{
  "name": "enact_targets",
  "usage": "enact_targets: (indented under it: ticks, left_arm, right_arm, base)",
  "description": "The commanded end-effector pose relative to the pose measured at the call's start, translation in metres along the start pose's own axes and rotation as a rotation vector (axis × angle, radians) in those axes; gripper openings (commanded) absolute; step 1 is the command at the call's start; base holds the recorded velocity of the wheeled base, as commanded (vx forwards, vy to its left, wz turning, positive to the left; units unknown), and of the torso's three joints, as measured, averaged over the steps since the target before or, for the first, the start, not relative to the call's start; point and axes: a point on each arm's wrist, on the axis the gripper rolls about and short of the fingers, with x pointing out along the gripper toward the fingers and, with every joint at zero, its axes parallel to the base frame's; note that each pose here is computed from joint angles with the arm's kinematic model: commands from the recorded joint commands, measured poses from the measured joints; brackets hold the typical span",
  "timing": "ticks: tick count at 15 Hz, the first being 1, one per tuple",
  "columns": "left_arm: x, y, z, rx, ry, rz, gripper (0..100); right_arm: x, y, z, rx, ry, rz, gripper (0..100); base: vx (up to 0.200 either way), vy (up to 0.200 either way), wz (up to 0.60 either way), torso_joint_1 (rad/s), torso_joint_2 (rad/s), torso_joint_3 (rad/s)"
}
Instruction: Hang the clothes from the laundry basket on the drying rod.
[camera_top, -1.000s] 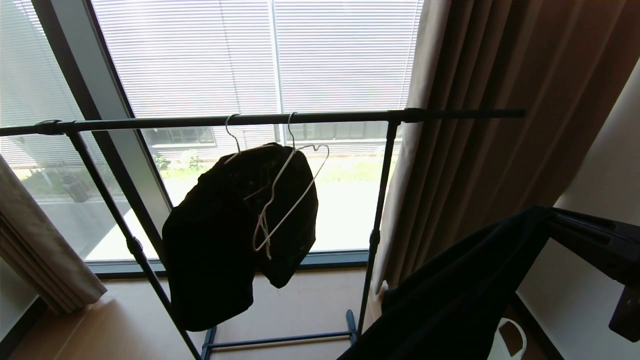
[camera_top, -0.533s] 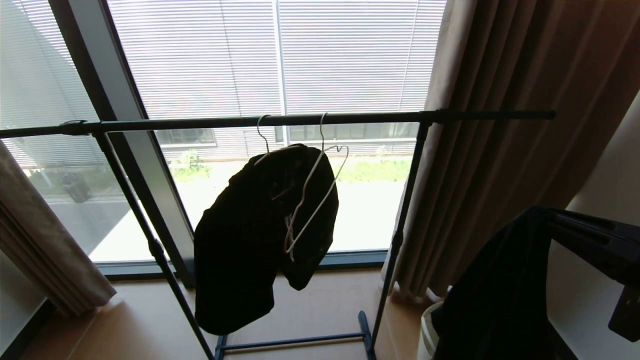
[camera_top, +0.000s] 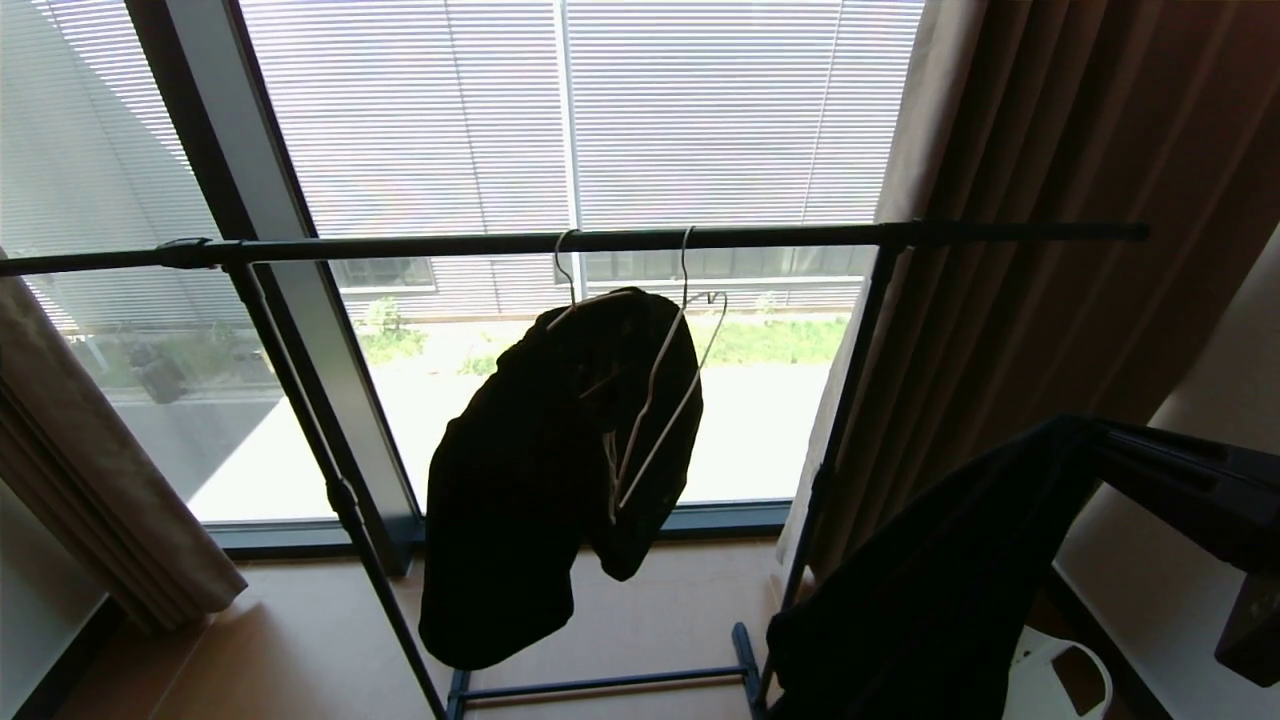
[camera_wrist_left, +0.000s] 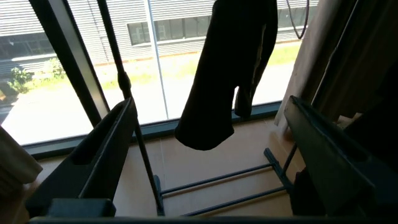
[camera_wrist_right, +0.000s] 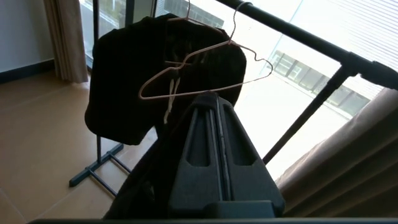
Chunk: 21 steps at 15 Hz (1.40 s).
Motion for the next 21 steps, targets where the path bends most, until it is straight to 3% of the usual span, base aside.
enact_targets:
  ticks: [1,5,9,10,11,12,13,14,15,17,19,21]
  left_arm:
    - [0.000,0.000,0.000,-0.001,0.003,0.001,100]
    - [0.000,0.000,0.000,-0.014,0.001,0.004,100]
    - [0.000,0.001,0.001,0.039,0.005,0.030,100]
    - [-0.002,0.002,0.036,0.064,-0.024,0.042,100]
    - [0.003,0.004,0.057,0.047,-0.004,0.037,100]
    - [0.018,0.008,0.081,0.009,0.065,0.027,100]
    - [0.032,0.010,0.091,-0.003,0.126,-0.008,100]
    - [0.065,0.014,0.105,-0.038,0.249,-0.105,100]
    - [0.088,0.015,0.112,-0.059,0.314,-0.145,100]
    - [0.130,0.006,0.122,-0.112,0.383,-0.237,100]
    - [0.180,-0.033,0.121,-0.111,0.467,-0.297,100]
    - [0.205,-0.066,0.116,-0.104,0.471,-0.396,100]
  right_arm:
    - [0.000,0.000,0.000,-0.001,-0.001,0.000,0]
    - [0.005,0.001,-0.005,-0.002,0.029,0.006,0]
    - [0.019,0.008,-0.015,-0.010,0.095,0.043,0]
    - [0.030,0.009,-0.011,-0.015,0.112,0.016,0]
    - [0.038,0.008,-0.004,-0.014,0.109,-0.013,0]
    - [0.054,0.009,0.007,-0.005,0.104,-0.031,0]
    - [0.066,0.009,0.012,0.012,0.105,-0.038,0]
    - [0.089,0.009,0.019,0.059,0.115,-0.064,0]
    - [0.102,0.009,0.021,0.080,0.123,-0.105,0]
    - [0.121,0.010,0.022,0.116,0.135,-0.155,0]
    - [0.136,0.011,0.028,0.163,0.124,-0.161,0]
    - [0.147,0.017,0.035,0.164,0.106,-0.142,0]
  base:
    - [-0.200,0.000,0.00,0.002,0.00,0.007]
    - [-0.100,0.000,0.00,0.002,0.00,0.000]
    - [0.000,0.000,0.00,0.000,0.00,0.000]
    - [0.000,0.000,0.00,0.000,0.00,0.000]
    - [0.000,0.000,0.00,0.000,0.00,0.000]
    - [0.000,0.000,0.00,0.000,0.00,0.000]
    - [0.000,0.000,0.00,0.000,0.00,0.000]
    - [0.000,0.000,0.00,0.000,0.00,0.000]
    - [0.000,0.000,0.00,0.000,0.00,0.000]
    - [0.000,0.000,0.00,0.000,0.00,0.000]
    - [0.000,0.000,0.00,0.000,0.00,0.000]
    - [0.000,0.000,0.00,0.000,0.00,0.000]
